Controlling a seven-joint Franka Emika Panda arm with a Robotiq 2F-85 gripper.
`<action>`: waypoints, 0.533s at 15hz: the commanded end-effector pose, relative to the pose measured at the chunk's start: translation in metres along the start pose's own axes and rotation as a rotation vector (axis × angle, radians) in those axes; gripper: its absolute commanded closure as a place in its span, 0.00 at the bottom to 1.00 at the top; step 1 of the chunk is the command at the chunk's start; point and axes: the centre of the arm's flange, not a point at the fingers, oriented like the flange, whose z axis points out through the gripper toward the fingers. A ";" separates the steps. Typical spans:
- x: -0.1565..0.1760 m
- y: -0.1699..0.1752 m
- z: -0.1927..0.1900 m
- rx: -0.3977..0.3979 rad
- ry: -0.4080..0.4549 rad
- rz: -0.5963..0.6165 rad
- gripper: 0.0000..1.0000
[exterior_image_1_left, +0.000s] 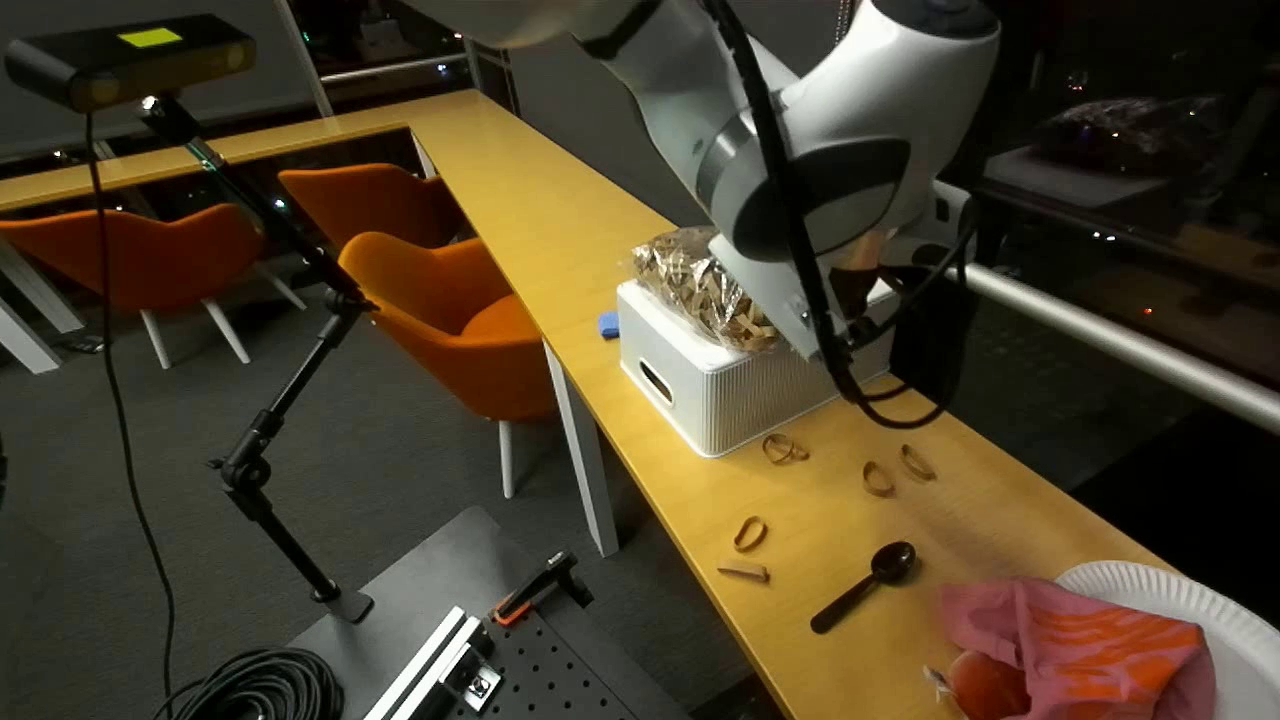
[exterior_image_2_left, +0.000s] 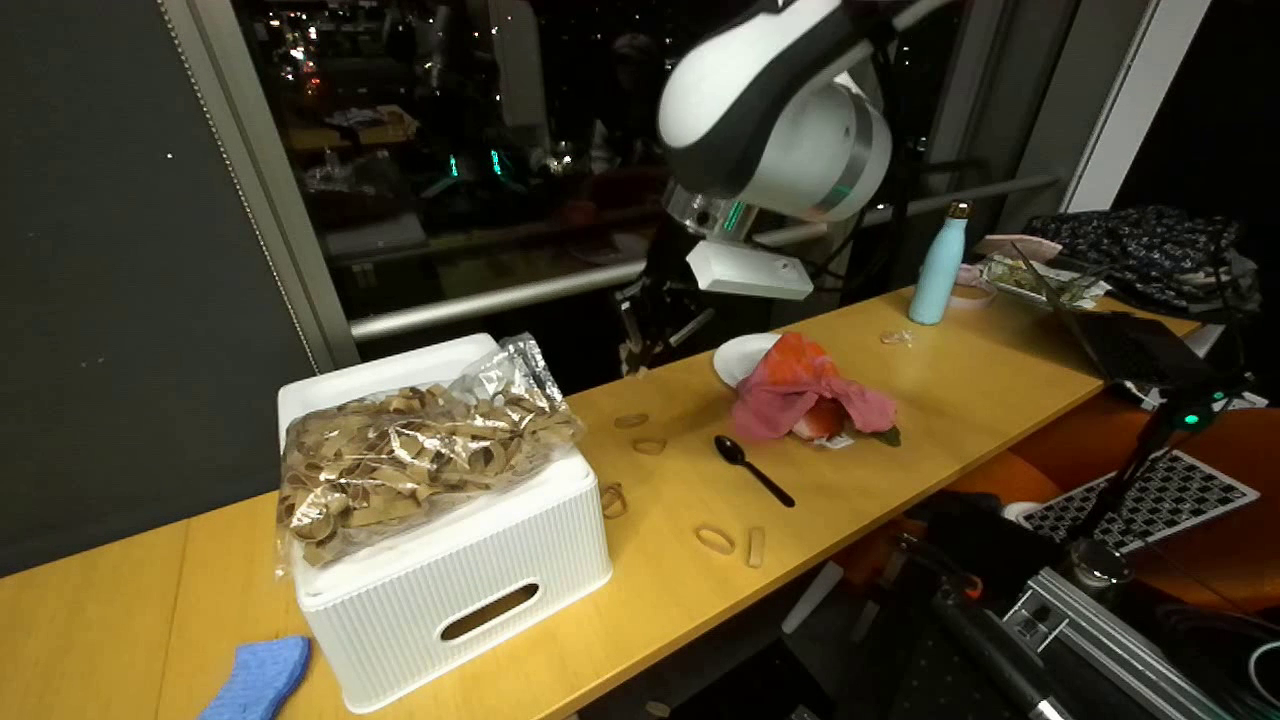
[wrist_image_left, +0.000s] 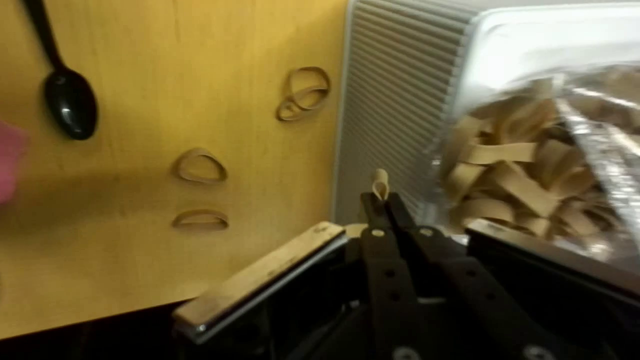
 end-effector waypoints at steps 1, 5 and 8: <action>-0.015 -0.035 -0.021 0.138 0.002 -0.068 0.99; -0.011 -0.047 -0.008 0.192 0.013 -0.117 0.99; -0.007 -0.044 0.000 0.191 0.005 -0.123 0.99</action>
